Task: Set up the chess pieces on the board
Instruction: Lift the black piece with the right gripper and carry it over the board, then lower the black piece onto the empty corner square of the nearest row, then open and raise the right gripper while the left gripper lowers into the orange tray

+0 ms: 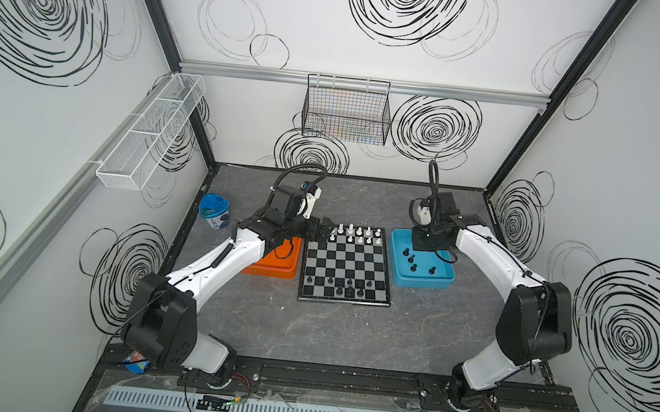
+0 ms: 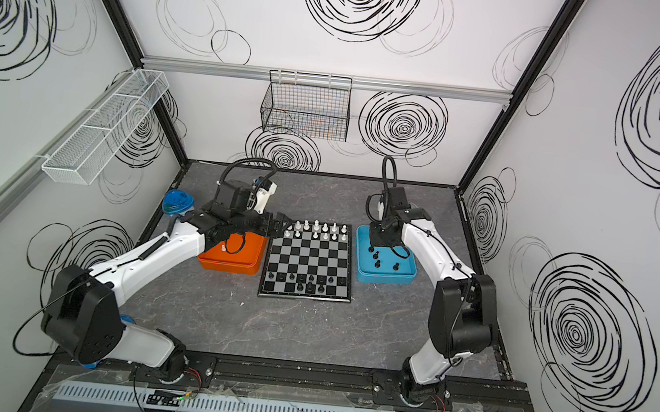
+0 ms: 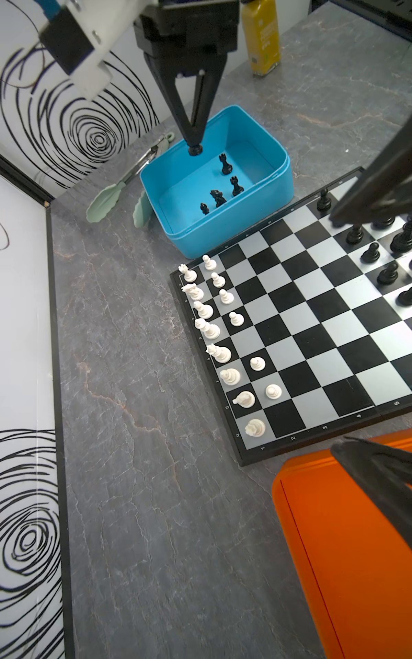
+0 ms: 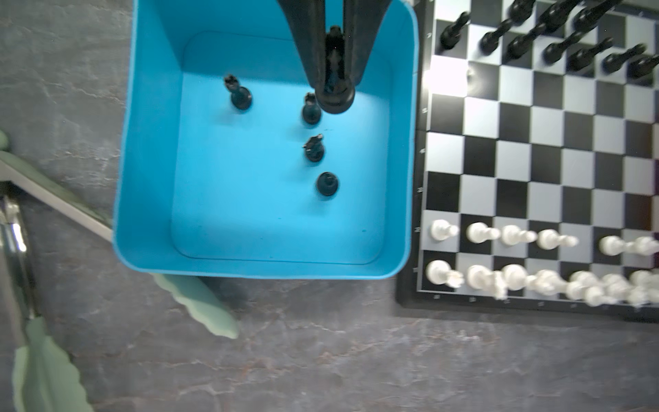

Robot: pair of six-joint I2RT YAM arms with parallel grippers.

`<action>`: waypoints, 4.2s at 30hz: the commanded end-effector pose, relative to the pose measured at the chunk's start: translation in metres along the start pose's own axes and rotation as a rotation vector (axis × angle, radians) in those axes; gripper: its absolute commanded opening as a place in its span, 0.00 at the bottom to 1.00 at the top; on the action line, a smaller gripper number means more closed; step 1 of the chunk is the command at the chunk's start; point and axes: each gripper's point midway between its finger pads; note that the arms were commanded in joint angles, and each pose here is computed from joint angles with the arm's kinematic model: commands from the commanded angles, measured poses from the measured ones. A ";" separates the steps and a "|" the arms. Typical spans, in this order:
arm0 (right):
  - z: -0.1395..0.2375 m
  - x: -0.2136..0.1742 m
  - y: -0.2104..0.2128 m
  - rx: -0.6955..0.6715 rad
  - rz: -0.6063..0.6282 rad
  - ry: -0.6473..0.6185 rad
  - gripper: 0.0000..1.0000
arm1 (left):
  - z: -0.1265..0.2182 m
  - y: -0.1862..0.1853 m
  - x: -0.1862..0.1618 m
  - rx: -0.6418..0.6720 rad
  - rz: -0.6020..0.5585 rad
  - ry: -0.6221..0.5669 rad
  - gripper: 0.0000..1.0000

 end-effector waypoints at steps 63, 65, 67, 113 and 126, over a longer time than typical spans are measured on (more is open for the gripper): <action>-0.049 -0.130 0.139 0.097 0.044 0.188 0.13 | 0.034 0.020 -0.029 -0.011 0.097 -0.075 0.97; -0.049 -0.130 0.140 0.096 0.045 0.189 0.15 | 0.034 0.021 -0.029 -0.010 0.099 -0.075 0.97; -0.049 -0.130 0.139 0.091 0.047 0.191 0.18 | 0.034 0.020 -0.030 -0.012 0.097 -0.074 0.97; -0.006 -0.001 0.022 0.111 -0.033 -0.060 1.00 | 0.025 0.194 -0.049 0.588 0.461 0.163 0.97; -0.019 -0.008 0.002 0.133 -0.070 -0.037 1.00 | 0.000 0.217 -0.087 0.672 0.428 0.324 0.80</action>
Point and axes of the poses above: each gripper's point midway between its finger pads, its own z axis back along the fingers, its own y axis along the line the jaws close on, x = y × z, and after that the axes turned 6 degrees about z, right-handed
